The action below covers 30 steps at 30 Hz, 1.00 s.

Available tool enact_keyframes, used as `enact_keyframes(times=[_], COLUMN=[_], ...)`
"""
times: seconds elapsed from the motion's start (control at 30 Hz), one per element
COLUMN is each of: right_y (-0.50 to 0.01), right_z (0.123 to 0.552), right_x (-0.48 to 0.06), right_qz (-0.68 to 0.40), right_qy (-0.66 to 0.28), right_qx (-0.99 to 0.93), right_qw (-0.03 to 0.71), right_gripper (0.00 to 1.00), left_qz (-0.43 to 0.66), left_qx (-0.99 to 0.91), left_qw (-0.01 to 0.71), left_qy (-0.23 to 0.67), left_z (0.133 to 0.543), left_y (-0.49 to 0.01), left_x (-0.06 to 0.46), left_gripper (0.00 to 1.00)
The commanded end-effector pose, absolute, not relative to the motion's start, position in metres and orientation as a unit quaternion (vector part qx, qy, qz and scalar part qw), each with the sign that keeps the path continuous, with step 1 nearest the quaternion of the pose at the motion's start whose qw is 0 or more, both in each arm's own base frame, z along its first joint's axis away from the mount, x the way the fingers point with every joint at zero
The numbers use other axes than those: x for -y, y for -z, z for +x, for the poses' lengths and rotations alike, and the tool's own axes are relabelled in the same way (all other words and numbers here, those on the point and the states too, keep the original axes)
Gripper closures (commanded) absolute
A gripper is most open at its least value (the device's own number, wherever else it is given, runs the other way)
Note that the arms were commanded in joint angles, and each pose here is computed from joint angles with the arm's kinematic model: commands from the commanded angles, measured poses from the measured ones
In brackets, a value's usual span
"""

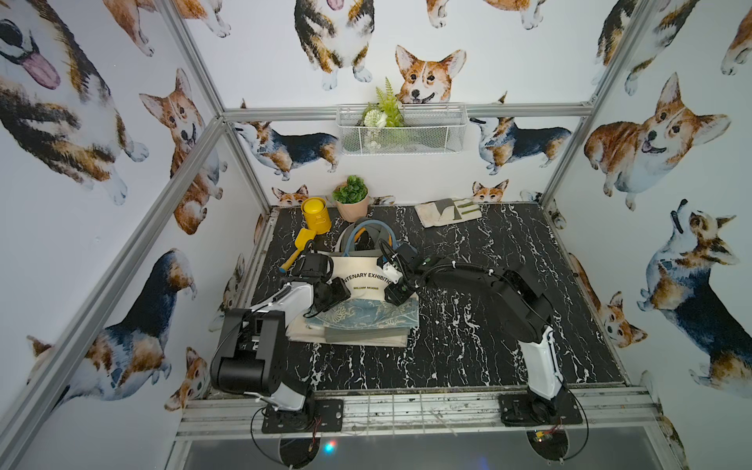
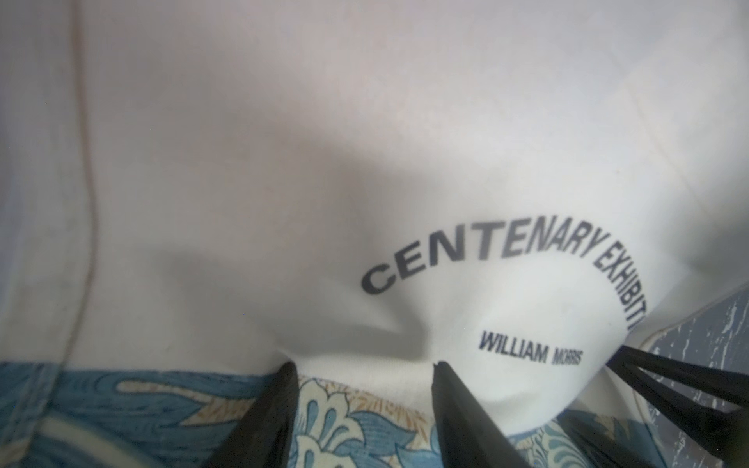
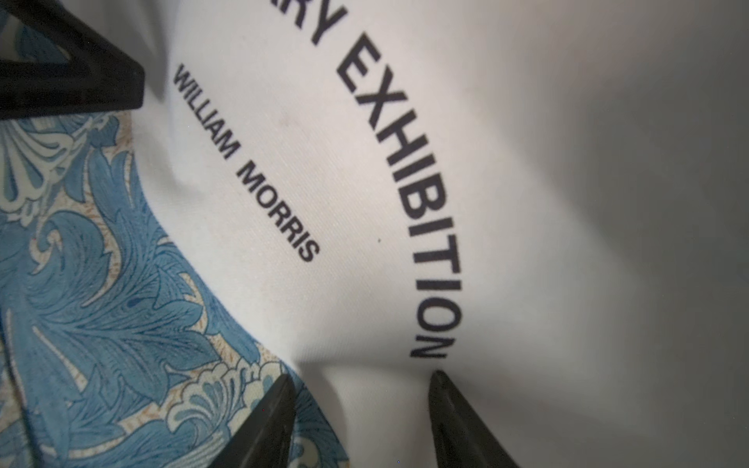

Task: Put away the canvas bag
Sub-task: Move the canvas bag to the center of the board.

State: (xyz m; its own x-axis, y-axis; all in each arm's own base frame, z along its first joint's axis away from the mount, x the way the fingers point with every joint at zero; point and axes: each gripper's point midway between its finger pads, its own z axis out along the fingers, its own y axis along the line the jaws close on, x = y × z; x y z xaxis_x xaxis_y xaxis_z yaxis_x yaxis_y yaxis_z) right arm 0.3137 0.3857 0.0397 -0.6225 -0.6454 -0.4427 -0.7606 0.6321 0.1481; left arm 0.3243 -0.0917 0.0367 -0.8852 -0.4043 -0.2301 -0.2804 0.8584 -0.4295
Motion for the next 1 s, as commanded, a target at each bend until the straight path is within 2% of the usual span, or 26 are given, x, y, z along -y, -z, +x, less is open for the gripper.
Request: enact_keyframes(times=[0.0, 0.17, 0.37, 0.57, 0.8, 0.97], right_y=[-0.034, -0.045, -0.034, -0.046, -0.066, -0.052], right_z=[0.308, 0.297, 0.284, 0.270, 0.257, 0.234], right_x=[-0.362, -0.364, -0.346, -0.347, -0.346, -0.330], right_qz=[-0.410, -0.409, -0.406, -0.422, -0.444, -0.489], right_qy=[-0.120, -0.150, -0.138, -0.158, -0.173, -0.167], right_qx=[-0.892, -0.886, -0.893, -0.878, -0.851, -0.832], right_qw=[0.150, 0.157, 0.140, 0.161, 0.220, 0.200], right_gripper=[0.43, 0.43, 0.43, 0.42, 0.40, 0.39], left_qz=[-0.190, -0.178, -0.155, -0.081, -0.065, -0.084], left_qx=[-0.953, -0.955, -0.959, -0.958, -0.968, -0.977], left_qw=[0.121, 0.147, 0.172, 0.231, 0.197, 0.162], left_qy=[0.202, 0.188, 0.164, 0.150, 0.140, 0.111], left_z=[0.306, 0.299, 0.289, 0.291, 0.270, 0.253], left_y=[-0.032, -0.047, -0.066, -0.097, -0.075, -0.054], left_x=[0.102, 0.095, 0.085, 0.085, 0.091, 0.085], left_gripper=[0.44, 0.44, 0.44, 0.42, 0.42, 0.42])
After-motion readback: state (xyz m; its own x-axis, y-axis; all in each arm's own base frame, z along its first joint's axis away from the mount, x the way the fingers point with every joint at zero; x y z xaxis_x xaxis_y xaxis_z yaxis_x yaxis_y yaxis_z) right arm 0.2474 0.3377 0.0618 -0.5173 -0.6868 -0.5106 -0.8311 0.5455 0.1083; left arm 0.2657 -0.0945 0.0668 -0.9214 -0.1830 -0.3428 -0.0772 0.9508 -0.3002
